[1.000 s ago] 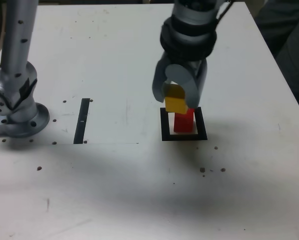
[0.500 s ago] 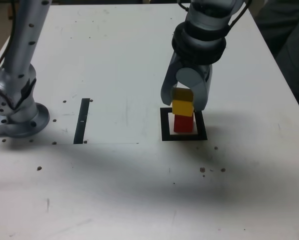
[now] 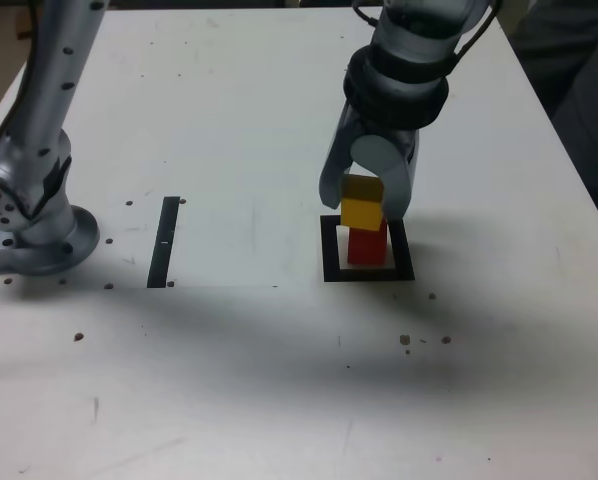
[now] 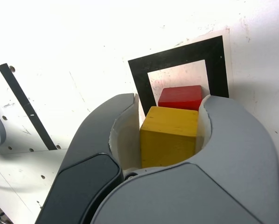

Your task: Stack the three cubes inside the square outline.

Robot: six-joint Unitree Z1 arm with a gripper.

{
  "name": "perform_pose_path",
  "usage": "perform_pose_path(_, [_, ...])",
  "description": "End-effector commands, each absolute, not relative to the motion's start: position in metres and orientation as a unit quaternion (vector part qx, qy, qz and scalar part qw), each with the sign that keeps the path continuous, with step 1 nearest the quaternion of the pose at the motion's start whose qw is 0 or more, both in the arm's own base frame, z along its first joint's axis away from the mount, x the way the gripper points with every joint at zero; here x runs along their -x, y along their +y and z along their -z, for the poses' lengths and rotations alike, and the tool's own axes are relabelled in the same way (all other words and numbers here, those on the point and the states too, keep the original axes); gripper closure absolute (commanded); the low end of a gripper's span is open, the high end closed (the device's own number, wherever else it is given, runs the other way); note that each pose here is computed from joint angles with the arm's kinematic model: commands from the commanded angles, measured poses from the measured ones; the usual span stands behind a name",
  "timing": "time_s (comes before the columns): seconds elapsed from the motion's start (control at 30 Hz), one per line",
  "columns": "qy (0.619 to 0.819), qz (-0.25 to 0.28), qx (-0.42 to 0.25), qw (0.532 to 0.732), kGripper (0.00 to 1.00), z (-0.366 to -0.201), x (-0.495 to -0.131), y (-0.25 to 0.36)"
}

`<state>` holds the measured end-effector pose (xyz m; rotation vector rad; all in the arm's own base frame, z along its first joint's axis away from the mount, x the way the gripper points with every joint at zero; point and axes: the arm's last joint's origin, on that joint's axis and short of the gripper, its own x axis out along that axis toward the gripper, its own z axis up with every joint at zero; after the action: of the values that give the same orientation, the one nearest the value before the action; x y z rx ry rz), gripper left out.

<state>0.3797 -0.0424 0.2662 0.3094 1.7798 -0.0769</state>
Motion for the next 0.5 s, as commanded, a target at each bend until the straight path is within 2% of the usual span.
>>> perform_pose_path(0.0, [0.776,0.035,-0.133,0.615,0.67,-0.2621,-0.3814,-0.0420])
perform_pose_path(0.2, [0.776,0.035,-0.133,0.615,0.64,-0.2601,-0.3824,-0.0423])
perform_pose_path(0.27, [0.775,0.035,-0.133,0.616,0.49,-0.2598,-0.3825,-0.0422])
perform_pose_path(0.4, [0.774,0.037,-0.134,0.618,0.12,-0.2590,-0.3826,-0.0419])
perform_pose_path(0.47, [0.773,0.037,-0.133,0.619,0.02,-0.2587,-0.3823,-0.0416])
